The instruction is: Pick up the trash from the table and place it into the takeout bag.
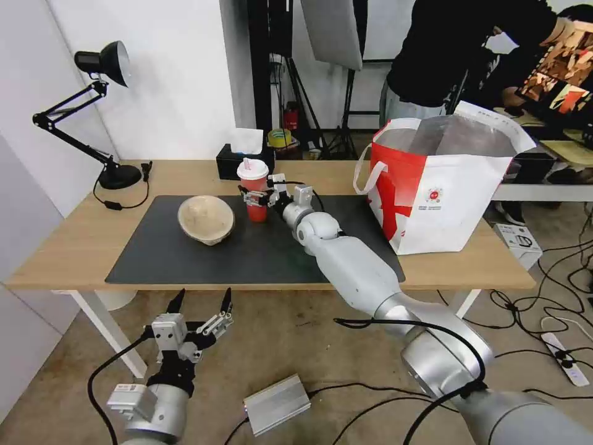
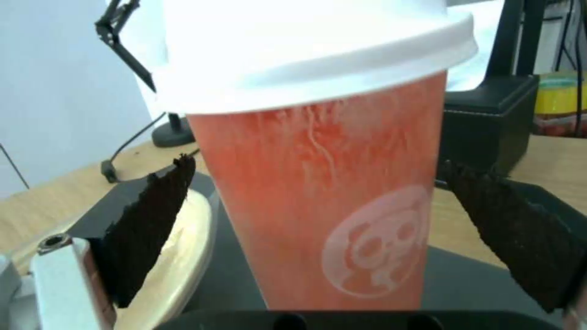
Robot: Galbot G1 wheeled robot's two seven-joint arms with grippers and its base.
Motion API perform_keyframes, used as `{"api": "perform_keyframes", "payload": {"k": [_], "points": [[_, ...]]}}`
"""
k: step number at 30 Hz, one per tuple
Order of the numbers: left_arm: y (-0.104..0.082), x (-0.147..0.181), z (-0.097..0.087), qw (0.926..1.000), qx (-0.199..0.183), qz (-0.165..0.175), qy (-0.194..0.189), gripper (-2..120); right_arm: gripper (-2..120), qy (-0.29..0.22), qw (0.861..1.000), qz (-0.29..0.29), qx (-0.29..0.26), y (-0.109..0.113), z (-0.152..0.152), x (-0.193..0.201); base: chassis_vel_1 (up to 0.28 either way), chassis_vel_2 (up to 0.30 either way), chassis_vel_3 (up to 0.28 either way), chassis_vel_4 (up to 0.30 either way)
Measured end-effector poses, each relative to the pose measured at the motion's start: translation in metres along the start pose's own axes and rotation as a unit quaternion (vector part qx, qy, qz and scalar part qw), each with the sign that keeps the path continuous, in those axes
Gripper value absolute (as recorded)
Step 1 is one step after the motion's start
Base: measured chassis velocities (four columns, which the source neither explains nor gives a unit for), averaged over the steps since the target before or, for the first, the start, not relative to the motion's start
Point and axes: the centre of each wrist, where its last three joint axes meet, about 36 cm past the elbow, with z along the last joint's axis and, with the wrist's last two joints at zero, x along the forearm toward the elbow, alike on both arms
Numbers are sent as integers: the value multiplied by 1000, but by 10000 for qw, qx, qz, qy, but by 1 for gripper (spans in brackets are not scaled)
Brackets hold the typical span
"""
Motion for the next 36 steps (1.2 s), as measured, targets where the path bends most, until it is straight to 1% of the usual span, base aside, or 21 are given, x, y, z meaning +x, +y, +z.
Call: {"api": "perform_keyframes", "payload": {"k": [10,13,14,17,18,19,22,23,27,28,30,31,35,36], "points": [[-1,0,0,10000,-1,22,5,100,100,-45,10000,-35,-13,-5,2,1,0,0,0,0],[-2,0,1,10000,5,23,7,100,90,-55,10000,-57,-34,-6,4,2,0,0,0,0],[-2,0,1,10000,5,23,7,100,90,-55,10000,-57,-34,-6,4,2,0,0,0,0],[-2,0,2,10000,9,27,21,100,73,-39,9999,-76,-62,-6,10,4,0,0,0,0],[-3,0,2,10000,11,29,28,100,70,-39,9999,-78,-67,-5,12,4,0,0,0,0],[-3,0,2,10000,11,29,28,100,70,-39,9999,-78,-67,-5,12,4,0,0,0,0],[-4,0,3,10000,16,34,36,100,55,-40,9999,-88,-73,-5,13,4,0,0,0,0],[-4,0,3,10000,16,34,36,100,55,-40,9999,-88,-73,-5,13,4,0,0,0,0],[-4,0,5,10000,12,37,46,100,37,-39,9999,-115,-74,-3,15,5,0,0,0,0],[-4,0,5,10000,12,37,46,100,37,-39,9999,-115,-74,-3,15,5,0,0,0,0],[-4,0,5,10000,12,41,52,100,28,-38,9999,-131,-74,-2,16,5,0,0,0,0],[-4,0,5,10000,12,41,52,100,28,-38,9999,-131,-74,-2,16,5,0,0,0,0],[-6,-1,7,10000,2,52,69,100,15,-46,9999,-149,-69,-1,17,5,0,0,0,0],[-6,-1,7,10000,2,52,69,100,15,-46,9999,-149,-69,-1,17,5,0,0,0,0]]}}
